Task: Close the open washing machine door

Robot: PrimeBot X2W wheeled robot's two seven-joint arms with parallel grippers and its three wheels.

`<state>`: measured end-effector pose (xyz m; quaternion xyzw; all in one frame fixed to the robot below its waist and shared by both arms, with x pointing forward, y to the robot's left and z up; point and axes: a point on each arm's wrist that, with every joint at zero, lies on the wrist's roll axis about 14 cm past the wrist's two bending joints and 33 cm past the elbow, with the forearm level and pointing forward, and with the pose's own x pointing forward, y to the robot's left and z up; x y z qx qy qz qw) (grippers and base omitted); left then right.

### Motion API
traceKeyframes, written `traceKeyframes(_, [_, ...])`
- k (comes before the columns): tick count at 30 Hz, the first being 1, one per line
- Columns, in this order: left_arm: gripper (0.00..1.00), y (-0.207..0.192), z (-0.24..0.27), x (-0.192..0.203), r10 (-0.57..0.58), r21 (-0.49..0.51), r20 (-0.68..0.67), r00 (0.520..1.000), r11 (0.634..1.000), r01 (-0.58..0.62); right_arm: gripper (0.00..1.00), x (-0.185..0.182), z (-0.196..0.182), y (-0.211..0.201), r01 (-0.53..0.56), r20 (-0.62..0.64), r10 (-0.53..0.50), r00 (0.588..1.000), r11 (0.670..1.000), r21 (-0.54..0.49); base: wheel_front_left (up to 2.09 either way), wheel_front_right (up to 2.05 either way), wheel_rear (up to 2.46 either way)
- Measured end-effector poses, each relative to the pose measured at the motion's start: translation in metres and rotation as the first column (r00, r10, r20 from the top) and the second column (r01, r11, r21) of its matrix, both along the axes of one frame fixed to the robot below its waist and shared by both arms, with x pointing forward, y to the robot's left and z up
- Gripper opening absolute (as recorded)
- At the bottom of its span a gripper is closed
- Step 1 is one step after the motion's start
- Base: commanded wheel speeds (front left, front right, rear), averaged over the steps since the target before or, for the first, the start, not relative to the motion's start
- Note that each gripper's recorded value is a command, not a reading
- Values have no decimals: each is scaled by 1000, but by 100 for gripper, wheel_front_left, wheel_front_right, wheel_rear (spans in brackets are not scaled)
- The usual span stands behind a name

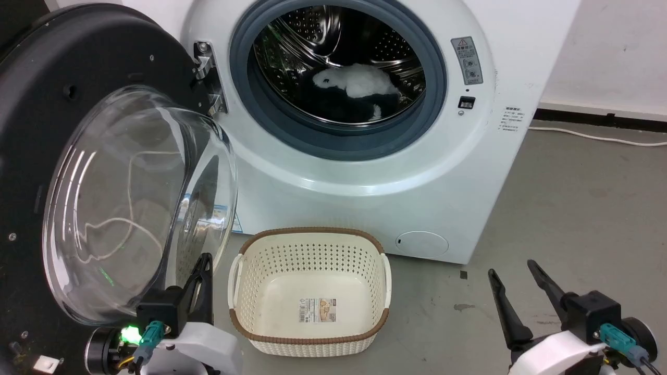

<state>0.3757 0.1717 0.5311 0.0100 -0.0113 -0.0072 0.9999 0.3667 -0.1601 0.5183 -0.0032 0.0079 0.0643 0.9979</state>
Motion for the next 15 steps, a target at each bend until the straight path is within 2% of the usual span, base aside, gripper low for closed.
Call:
traceKeyframes(7, [0,0,11,-1,0,-13,43,999,1000,1,100,-2,-4,0,-1,-4,1,1000,1000,26,0,0,0])
traceKeyframes(15, [0,11,47,-4,26,-26,160,987,999,-22,100,-1,-9,7,-19,-11,19,1000,999,45,0,0,0])
